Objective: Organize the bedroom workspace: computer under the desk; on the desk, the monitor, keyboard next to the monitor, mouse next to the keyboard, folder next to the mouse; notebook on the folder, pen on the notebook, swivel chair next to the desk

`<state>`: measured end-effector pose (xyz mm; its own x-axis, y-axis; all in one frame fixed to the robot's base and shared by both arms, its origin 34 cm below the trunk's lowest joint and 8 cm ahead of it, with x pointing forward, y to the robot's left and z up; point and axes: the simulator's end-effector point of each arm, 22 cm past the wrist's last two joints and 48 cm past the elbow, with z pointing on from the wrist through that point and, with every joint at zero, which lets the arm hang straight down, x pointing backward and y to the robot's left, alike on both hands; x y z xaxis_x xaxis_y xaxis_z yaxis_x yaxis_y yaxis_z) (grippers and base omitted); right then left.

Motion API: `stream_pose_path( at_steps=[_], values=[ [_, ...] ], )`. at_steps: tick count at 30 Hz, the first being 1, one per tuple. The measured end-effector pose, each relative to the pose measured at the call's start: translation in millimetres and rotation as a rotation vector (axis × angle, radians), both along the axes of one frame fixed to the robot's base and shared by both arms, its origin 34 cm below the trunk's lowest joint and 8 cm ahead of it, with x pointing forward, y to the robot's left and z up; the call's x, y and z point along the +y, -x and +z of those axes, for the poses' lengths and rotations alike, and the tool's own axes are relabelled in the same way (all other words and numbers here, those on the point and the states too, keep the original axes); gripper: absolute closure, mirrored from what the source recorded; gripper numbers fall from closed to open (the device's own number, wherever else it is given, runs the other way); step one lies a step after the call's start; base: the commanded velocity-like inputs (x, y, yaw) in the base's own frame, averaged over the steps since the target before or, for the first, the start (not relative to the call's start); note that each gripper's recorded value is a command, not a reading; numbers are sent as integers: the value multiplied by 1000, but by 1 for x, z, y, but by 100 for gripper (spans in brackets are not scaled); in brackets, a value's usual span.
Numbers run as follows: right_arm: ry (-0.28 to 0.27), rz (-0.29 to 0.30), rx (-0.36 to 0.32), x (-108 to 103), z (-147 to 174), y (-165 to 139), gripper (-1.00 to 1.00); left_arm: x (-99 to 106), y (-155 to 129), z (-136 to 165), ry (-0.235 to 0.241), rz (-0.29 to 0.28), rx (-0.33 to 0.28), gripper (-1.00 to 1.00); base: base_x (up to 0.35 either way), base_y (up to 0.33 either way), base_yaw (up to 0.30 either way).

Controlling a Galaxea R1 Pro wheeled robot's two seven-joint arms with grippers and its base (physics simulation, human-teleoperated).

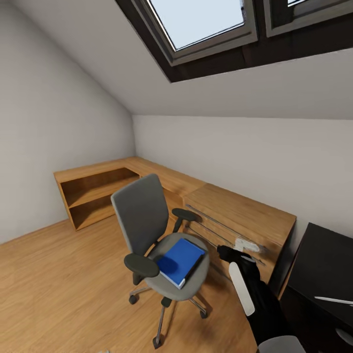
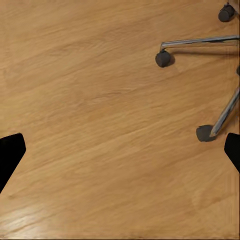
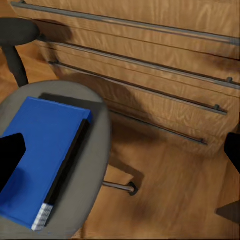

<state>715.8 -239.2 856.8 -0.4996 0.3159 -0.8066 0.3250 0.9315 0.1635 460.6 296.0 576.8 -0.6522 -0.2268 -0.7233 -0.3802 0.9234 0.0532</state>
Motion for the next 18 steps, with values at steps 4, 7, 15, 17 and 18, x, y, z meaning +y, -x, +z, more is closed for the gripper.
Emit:
stream_pose_path(
  at_steps=[4,7,15,17,18],
  values=[
    [-26,-2,-60,8,23,-11,-100,-19,3,-1,24,-10,7,-100,0,0,0],
    [-40,-20,-97,5,37,-16,-100,-29,6,-1,33,-11,7,-100,0,0,0],
    [-53,-53,-139,-7,48,-14,-100,-28,10,0,34,1,3,-100,0,0,0],
    [-54,-53,-145,-8,51,-13,-100,-28,10,0,33,2,2,-100,0,0,0],
    [-55,-53,-149,-8,53,-13,-100,-28,10,0,33,2,2,-100,0,0,0]
  ],
)
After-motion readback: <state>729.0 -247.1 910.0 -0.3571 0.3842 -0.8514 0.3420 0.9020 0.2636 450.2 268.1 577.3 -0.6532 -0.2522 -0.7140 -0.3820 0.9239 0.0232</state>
